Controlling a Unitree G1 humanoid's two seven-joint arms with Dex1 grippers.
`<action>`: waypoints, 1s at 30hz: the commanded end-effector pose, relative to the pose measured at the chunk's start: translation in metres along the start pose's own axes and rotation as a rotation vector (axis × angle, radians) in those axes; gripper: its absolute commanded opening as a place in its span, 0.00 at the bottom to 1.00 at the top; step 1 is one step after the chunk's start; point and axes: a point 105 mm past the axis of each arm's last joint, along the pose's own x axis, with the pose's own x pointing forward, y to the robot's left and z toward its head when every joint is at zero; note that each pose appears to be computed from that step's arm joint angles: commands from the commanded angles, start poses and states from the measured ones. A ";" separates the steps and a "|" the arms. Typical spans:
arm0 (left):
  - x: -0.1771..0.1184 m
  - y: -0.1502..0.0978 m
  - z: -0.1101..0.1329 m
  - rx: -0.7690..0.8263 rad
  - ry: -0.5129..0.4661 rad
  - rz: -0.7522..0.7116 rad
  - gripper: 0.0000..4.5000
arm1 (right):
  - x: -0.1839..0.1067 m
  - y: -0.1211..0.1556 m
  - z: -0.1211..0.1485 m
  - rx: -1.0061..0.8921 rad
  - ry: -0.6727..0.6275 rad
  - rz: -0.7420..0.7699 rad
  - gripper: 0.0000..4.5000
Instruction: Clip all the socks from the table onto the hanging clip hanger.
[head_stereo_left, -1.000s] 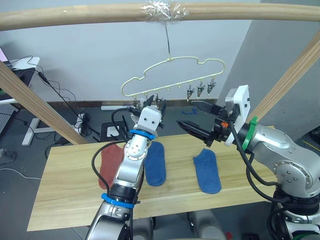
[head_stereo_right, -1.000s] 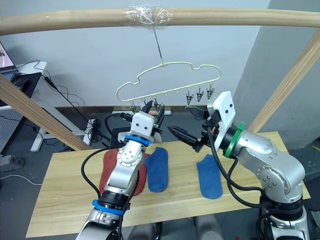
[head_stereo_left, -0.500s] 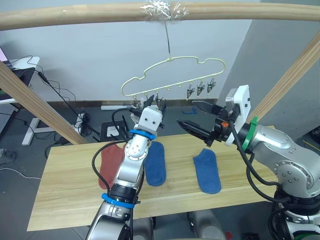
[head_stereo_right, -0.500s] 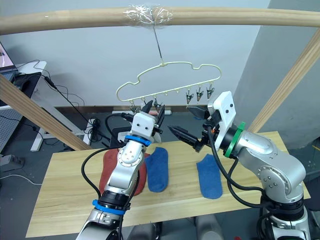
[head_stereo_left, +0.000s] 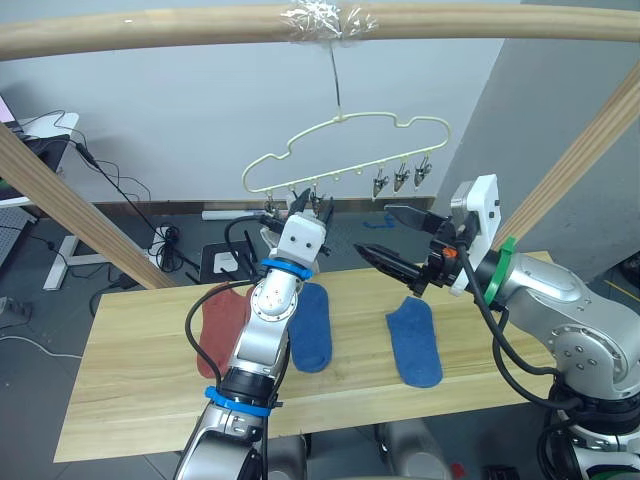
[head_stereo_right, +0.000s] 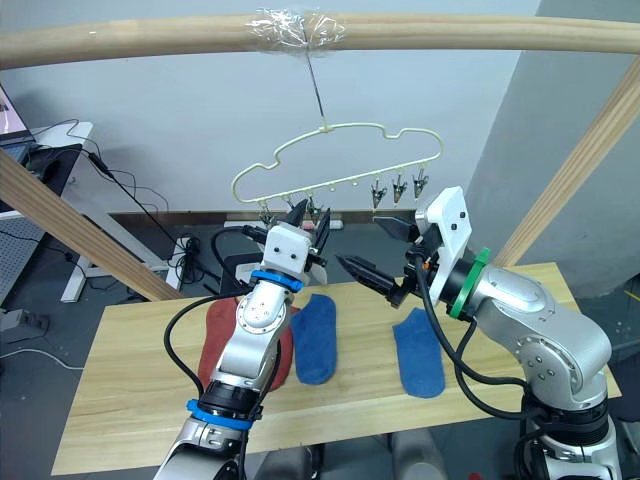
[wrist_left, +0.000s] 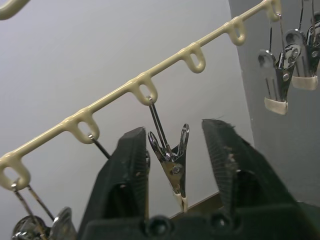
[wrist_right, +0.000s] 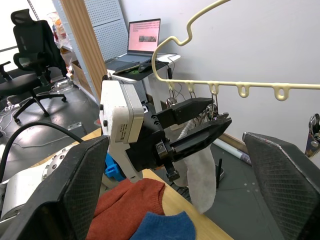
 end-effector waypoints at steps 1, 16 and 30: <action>0.003 0.000 0.019 0.000 -0.077 0.004 0.16 | -0.001 0.010 0.009 -0.031 -0.037 0.029 1.00; -0.001 -0.001 0.017 0.010 -0.057 0.003 0.00 | 0.000 0.012 0.007 -0.023 -0.035 0.032 1.00; -0.004 -0.005 0.018 0.022 -0.055 0.007 0.37 | 0.001 0.009 0.005 -0.022 -0.032 0.024 1.00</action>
